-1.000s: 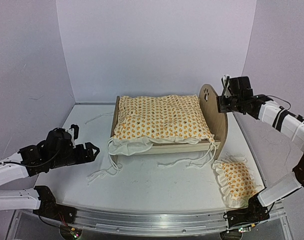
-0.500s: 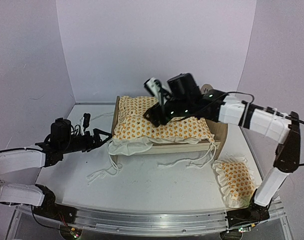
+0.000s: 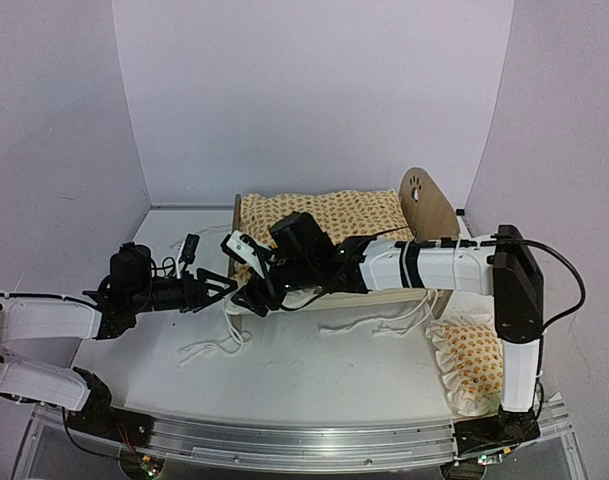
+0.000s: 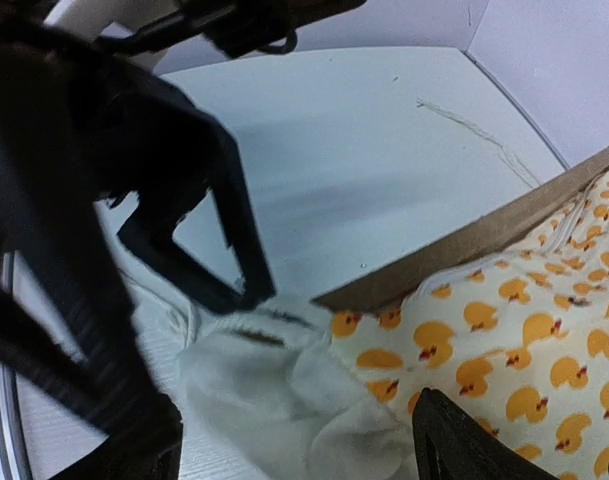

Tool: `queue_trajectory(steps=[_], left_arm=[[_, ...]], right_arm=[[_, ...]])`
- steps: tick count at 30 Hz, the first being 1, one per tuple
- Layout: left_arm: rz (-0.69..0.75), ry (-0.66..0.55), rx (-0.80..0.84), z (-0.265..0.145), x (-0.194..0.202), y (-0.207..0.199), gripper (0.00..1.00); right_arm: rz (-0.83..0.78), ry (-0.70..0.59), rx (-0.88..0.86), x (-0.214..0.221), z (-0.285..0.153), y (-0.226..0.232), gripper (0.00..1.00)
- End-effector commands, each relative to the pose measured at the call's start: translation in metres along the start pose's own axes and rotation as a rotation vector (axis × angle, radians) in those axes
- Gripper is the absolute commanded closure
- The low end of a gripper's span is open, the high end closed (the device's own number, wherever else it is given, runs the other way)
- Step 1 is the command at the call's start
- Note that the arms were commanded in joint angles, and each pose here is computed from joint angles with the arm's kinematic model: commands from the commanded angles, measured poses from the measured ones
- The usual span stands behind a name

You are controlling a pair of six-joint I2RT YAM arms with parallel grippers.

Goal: Set up the pet bed

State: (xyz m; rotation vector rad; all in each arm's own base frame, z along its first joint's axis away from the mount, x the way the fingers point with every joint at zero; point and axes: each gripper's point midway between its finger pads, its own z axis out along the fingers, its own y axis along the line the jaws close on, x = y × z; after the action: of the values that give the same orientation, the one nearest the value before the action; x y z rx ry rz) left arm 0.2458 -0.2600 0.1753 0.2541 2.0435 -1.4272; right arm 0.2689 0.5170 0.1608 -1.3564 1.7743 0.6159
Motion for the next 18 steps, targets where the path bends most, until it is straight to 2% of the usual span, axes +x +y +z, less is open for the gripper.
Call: queue_trajectory(steps=[1, 4, 9, 13, 15, 16, 18], left_arm=[[0.046, 0.023, 0.212, -0.011, 0.001, -0.059, 0.27], [0.063, -0.009, 0.227, -0.021, -0.002, -0.068, 0.26], [0.076, -0.115, 0.155, -0.038, -0.024, -0.063, 0.17], [0.159, -0.239, -0.015, -0.058, -0.055, -0.059, 0.1], [0.207, -0.281, -0.089, -0.068, -0.071, -0.063, 0.08], [0.232, -0.298, -0.119, -0.073, -0.078, -0.066, 0.07], [0.273, -0.315, -0.163, -0.08, -0.088, -0.071, 0.06]], right_arm=[[-0.056, -0.176, -0.013, -0.036, 0.005, 0.007, 0.19], [-0.07, -0.174, -0.038, -0.031, 0.007, 0.015, 0.2], [-0.006, -0.192, -0.031, -0.02, 0.005, 0.017, 0.24], [0.029, -0.201, -0.045, -0.014, 0.008, 0.021, 0.39], [0.044, -0.192, -0.031, -0.01, 0.012, 0.018, 0.51], [0.052, -0.193, -0.017, -0.011, 0.011, 0.016, 0.61], [0.067, -0.206, -0.012, -0.016, 0.002, 0.014, 0.69]])
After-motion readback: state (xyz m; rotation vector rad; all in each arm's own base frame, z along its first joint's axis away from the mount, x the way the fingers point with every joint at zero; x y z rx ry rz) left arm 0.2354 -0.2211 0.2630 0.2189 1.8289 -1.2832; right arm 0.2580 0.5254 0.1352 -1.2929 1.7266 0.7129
